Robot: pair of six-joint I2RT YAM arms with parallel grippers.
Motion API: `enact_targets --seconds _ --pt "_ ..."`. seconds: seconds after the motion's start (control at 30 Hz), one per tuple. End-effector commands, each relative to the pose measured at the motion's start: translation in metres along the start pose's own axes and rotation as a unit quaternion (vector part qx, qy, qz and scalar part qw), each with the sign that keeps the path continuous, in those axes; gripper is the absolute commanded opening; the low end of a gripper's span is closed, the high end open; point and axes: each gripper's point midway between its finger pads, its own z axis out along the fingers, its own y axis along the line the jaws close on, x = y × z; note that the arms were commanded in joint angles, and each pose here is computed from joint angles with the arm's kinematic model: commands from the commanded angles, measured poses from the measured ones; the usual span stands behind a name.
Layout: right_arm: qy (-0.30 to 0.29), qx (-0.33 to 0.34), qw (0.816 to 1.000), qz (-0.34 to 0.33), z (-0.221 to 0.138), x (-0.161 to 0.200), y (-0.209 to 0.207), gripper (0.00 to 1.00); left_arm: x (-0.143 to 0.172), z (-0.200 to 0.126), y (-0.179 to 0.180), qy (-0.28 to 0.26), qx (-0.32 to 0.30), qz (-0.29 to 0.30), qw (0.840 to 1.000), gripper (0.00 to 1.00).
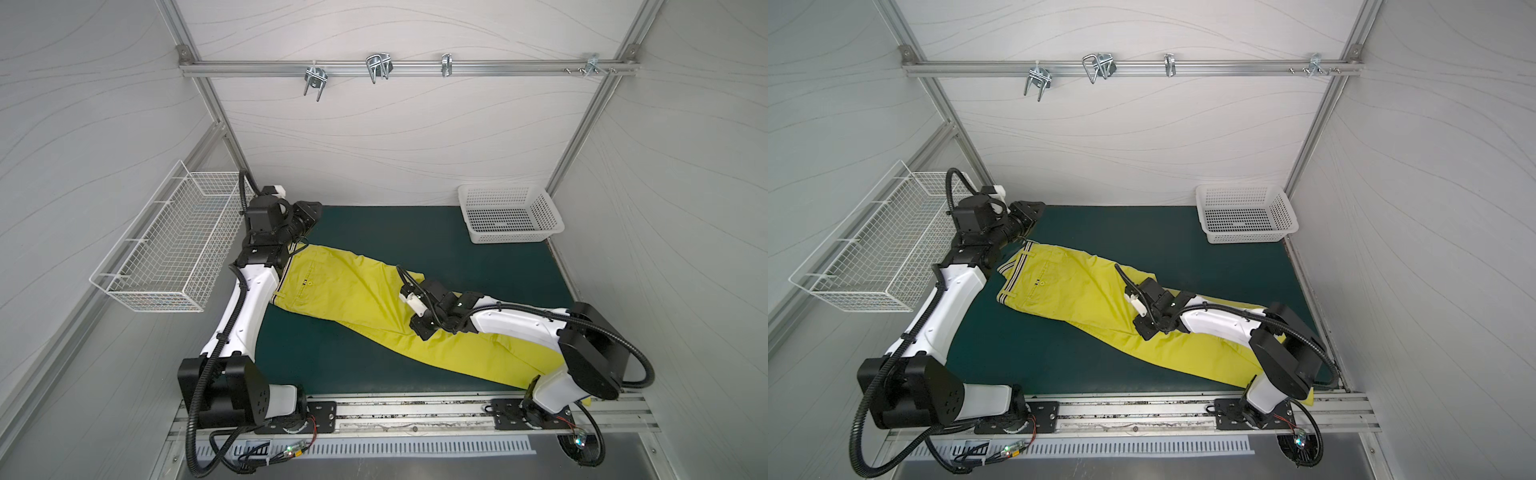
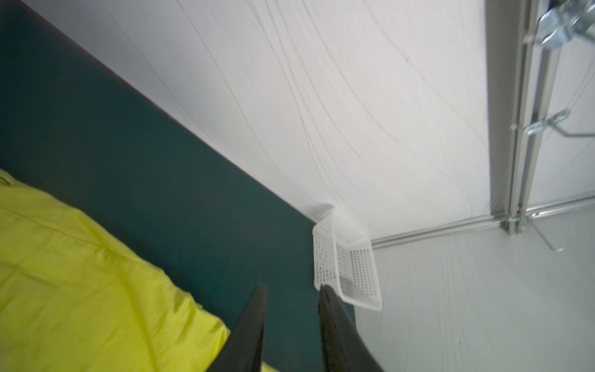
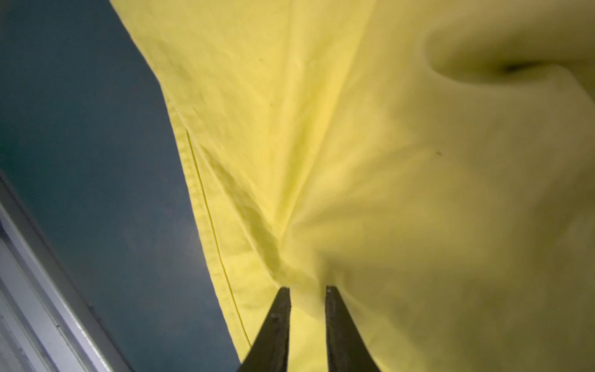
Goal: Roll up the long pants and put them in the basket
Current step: Fold the long pant at the center of the board.
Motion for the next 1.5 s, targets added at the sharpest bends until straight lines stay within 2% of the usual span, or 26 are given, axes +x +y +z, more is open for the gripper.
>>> enact_targets --seconds 0.0,0.1,0.2,0.3,0.4,0.53,0.6,0.7,0.77,0.83,1.03,1.13,1.2,1.3,1.37,1.47 --pt "-0.059 -0.034 0.997 0.04 -0.025 -0.021 -0.005 0.25 0.034 -0.019 0.011 0.015 -0.041 0.015 0.999 0.31" --pt "-0.069 -0.036 0.996 0.051 -0.031 -0.024 -0.016 0.26 0.062 -0.035 0.05 0.005 -0.088 -0.029 0.996 0.31" --pt "-0.062 -0.036 0.996 0.044 -0.03 -0.024 -0.019 0.26 0.083 -0.057 0.076 -0.01 -0.126 -0.038 0.991 0.31" --pt "-0.064 -0.048 0.996 0.041 -0.028 -0.026 -0.016 0.26 0.091 -0.087 0.103 -0.046 -0.189 -0.039 0.98 0.31" --pt "-0.065 -0.066 0.995 0.038 -0.025 -0.028 -0.011 0.26 0.093 -0.12 0.128 -0.098 -0.234 -0.052 0.966 0.33" --pt "-0.063 -0.081 0.994 0.031 -0.023 -0.031 -0.007 0.25 0.096 -0.165 0.164 -0.17 -0.302 -0.081 0.935 0.37" --pt "-0.065 -0.086 0.994 0.028 -0.024 -0.033 -0.007 0.26 0.096 -0.179 0.177 -0.2 -0.319 -0.081 0.923 0.42" --pt "-0.068 -0.099 0.992 0.031 -0.026 -0.035 -0.007 0.26 0.102 -0.192 0.2 -0.233 -0.35 -0.096 0.902 0.56" --pt "-0.071 -0.1 0.992 0.039 -0.029 -0.035 -0.012 0.26 0.106 -0.192 0.21 -0.243 -0.358 -0.107 0.895 0.6" --pt "-0.072 -0.09 0.992 0.055 -0.036 -0.033 -0.022 0.27 0.109 -0.181 0.215 -0.24 -0.347 -0.106 0.9 0.61" --pt "-0.099 -0.043 0.991 0.073 -0.073 -0.021 -0.045 0.33 0.128 -0.161 0.241 -0.22 -0.367 -0.13 0.894 0.66" --pt "-0.115 -0.039 0.99 0.067 -0.088 -0.018 -0.045 0.34 0.124 -0.156 0.254 -0.242 -0.369 -0.13 0.888 0.72" --pt "-0.117 -0.04 0.99 0.071 -0.09 -0.017 -0.046 0.34 0.121 -0.146 0.265 -0.255 -0.34 -0.151 0.893 0.73" --pt "-0.111 -0.046 0.99 0.074 -0.089 -0.014 -0.046 0.33 0.12 -0.144 0.287 -0.27 -0.329 -0.19 0.885 0.73" --pt "-0.111 -0.049 0.99 0.073 -0.09 -0.015 -0.044 0.33 0.113 -0.144 0.293 -0.272 -0.337 -0.175 0.884 0.73" --pt "-0.114 -0.05 0.99 0.072 -0.091 -0.016 -0.045 0.33 0.098 -0.134 0.287 -0.273 -0.327 -0.146 0.893 0.74"
